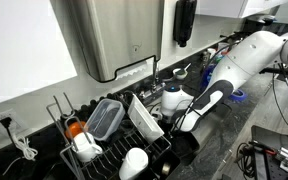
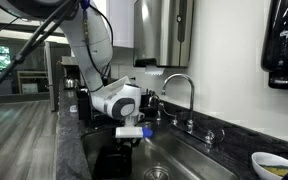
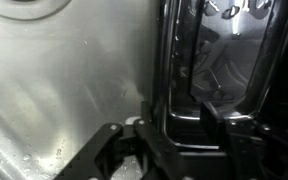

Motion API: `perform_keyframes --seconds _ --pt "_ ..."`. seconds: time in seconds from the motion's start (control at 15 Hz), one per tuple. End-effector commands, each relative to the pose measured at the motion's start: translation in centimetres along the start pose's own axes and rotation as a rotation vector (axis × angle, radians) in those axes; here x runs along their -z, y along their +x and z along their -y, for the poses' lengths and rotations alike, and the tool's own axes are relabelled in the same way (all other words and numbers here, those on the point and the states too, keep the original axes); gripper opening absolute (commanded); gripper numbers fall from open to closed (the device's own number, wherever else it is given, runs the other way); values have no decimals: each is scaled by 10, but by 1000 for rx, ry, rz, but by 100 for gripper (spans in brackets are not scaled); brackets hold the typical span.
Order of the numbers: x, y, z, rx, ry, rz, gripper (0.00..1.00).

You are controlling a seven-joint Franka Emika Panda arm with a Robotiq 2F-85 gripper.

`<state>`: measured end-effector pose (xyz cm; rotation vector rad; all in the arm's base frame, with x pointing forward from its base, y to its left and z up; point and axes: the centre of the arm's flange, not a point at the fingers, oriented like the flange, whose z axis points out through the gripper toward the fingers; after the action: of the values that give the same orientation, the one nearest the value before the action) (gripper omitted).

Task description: Remove the black lunchbox from the sink and put it on the dish rack

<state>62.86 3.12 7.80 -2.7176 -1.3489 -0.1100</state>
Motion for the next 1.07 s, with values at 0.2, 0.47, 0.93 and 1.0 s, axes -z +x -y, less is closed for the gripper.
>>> perform_keyframes --seconds 0.2,0.47,0.93,1.0 --pt "-3 1 -1 8 -26 -4 5" --pt "-1 3 2 8 -39 -1 3" --pt "32 -4 0 -5 -108 -14 2" --pt "39 -5 -1 -13 -116 -16 2"
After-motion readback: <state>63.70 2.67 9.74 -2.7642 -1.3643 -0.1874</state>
